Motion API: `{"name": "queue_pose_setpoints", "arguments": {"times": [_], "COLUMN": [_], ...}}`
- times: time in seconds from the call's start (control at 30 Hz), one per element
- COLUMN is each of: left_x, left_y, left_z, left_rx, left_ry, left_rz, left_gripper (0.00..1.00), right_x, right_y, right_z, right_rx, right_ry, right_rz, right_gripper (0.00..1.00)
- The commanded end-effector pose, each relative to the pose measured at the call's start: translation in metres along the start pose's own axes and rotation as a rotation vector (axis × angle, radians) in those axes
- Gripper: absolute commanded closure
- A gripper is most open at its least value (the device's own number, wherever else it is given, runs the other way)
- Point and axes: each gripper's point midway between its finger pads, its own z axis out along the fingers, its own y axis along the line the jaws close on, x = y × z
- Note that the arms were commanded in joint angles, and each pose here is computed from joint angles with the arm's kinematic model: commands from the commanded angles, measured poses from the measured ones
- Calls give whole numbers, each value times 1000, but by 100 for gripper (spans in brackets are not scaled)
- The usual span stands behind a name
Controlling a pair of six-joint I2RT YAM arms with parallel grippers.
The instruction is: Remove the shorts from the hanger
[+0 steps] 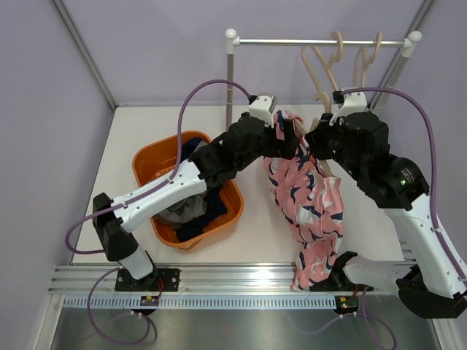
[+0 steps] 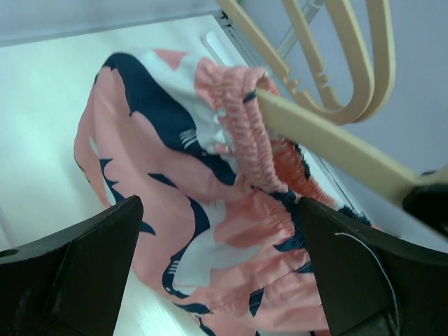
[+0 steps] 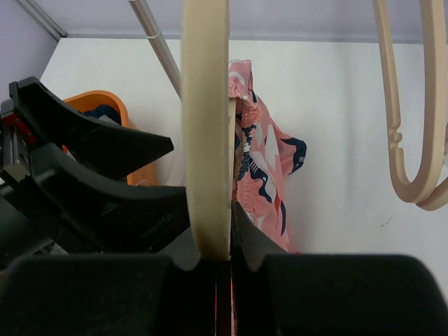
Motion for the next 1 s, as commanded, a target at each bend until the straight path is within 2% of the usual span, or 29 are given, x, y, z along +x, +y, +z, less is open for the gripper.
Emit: {"name": "queue_pose_setpoints", "arguments": {"times": [0.0,0.23,0.6,0.73,0.87,0.9,0.97], "left_x": [-52,-55,-37,-37,-40,-43,-45], "left_y": [-16,-10,3,7,16,17,25], "left_z": [-2,3,26,29,30,29,31], "left_rx": [25,-12,-99,-122,-156,-163,-183], "left_ry": [-162,-177,-125,-129,-143,-148,-150], "left_rz": [-64,-57,-22,-19,-12,-11,-11], "left_gripper": [3,3,13,20,39,51,64], "right_x": [-2,0,-4,-3,-2,-2,-2], "right_y": [5,5,6,9,9,10,10], "right_z": [-4,-5,-11,-11,-12,-12,-13], "right_rx": [-32,-34,-48,-59,-63,-66,-68], "right_ry": [-13,-11,-18,-13,-10,-9,-6], "right_rz": [18,19,19,19,22,21,19], "right_gripper": [100,100,100,100,100,100,100]}}
